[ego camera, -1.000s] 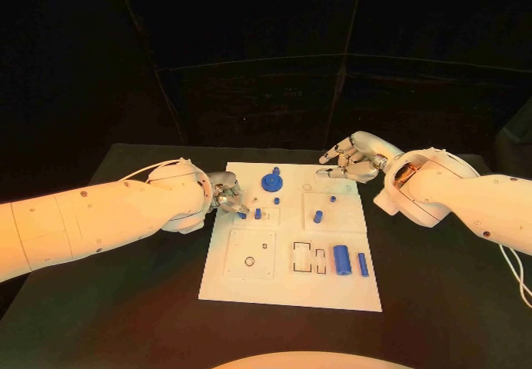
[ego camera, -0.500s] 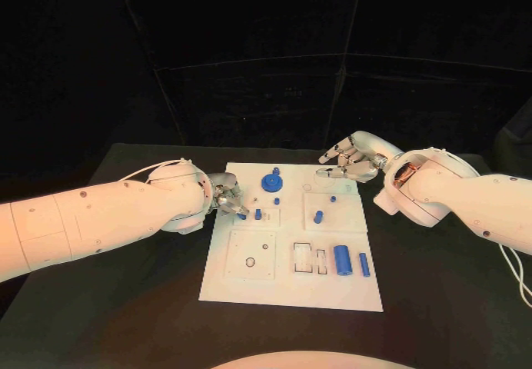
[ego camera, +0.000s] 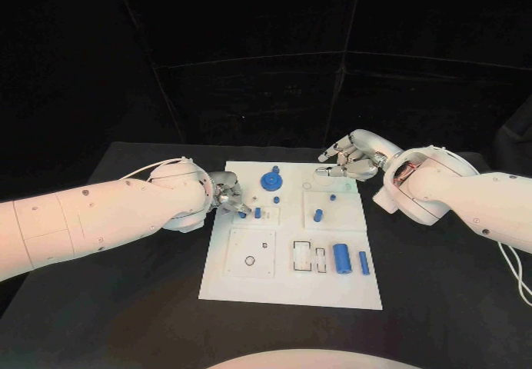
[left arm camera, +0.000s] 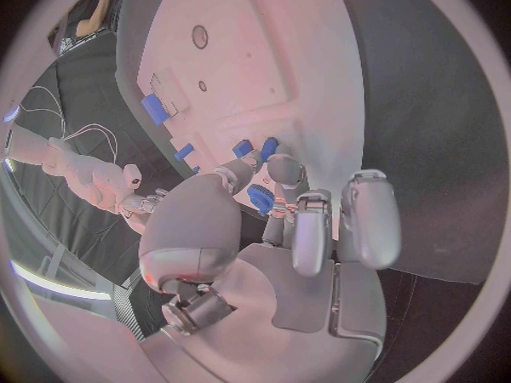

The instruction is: Assemble the parts on the task board

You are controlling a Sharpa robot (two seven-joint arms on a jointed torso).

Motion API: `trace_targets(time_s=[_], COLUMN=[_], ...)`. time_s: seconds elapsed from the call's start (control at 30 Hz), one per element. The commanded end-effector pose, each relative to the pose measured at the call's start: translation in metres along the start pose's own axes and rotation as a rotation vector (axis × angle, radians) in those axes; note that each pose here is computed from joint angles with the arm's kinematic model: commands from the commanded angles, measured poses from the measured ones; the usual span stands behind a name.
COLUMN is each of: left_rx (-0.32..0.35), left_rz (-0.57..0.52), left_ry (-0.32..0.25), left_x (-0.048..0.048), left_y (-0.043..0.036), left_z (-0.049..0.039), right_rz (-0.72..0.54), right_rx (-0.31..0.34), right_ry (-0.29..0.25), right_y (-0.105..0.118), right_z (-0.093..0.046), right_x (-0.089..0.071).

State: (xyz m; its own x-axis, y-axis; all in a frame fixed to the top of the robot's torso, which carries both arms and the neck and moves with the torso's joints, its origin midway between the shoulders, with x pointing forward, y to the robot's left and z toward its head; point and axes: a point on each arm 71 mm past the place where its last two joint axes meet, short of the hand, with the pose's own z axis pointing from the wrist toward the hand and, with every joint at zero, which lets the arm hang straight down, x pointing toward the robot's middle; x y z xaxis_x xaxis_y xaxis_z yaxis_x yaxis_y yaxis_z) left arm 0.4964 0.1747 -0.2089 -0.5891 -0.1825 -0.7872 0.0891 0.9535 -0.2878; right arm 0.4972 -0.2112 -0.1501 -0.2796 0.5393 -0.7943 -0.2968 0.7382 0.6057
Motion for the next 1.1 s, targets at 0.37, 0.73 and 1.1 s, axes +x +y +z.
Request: trace_targets(time_s=[0.37,0.73,1.1], left_rx=[-0.009,-0.018,-0.028], left_rz=[0.01,0.001,-0.151], left_ry=[0.016,0.009,-0.018], left_x=[0.0004,-0.0013,-0.0045], left_y=[0.0019,0.0043,0.0135], left_z=[0.002,0.0035,0.0001], right_rz=[-0.002,-0.002,-0.002], right_rx=[-0.011,-0.01,-0.008], right_ry=[-0.008,-0.01,-0.014], right_y=[0.001,0.001,0.001], right_z=[0.0,0.0,0.0], right_x=[-0.001,-0.001,-0.002])
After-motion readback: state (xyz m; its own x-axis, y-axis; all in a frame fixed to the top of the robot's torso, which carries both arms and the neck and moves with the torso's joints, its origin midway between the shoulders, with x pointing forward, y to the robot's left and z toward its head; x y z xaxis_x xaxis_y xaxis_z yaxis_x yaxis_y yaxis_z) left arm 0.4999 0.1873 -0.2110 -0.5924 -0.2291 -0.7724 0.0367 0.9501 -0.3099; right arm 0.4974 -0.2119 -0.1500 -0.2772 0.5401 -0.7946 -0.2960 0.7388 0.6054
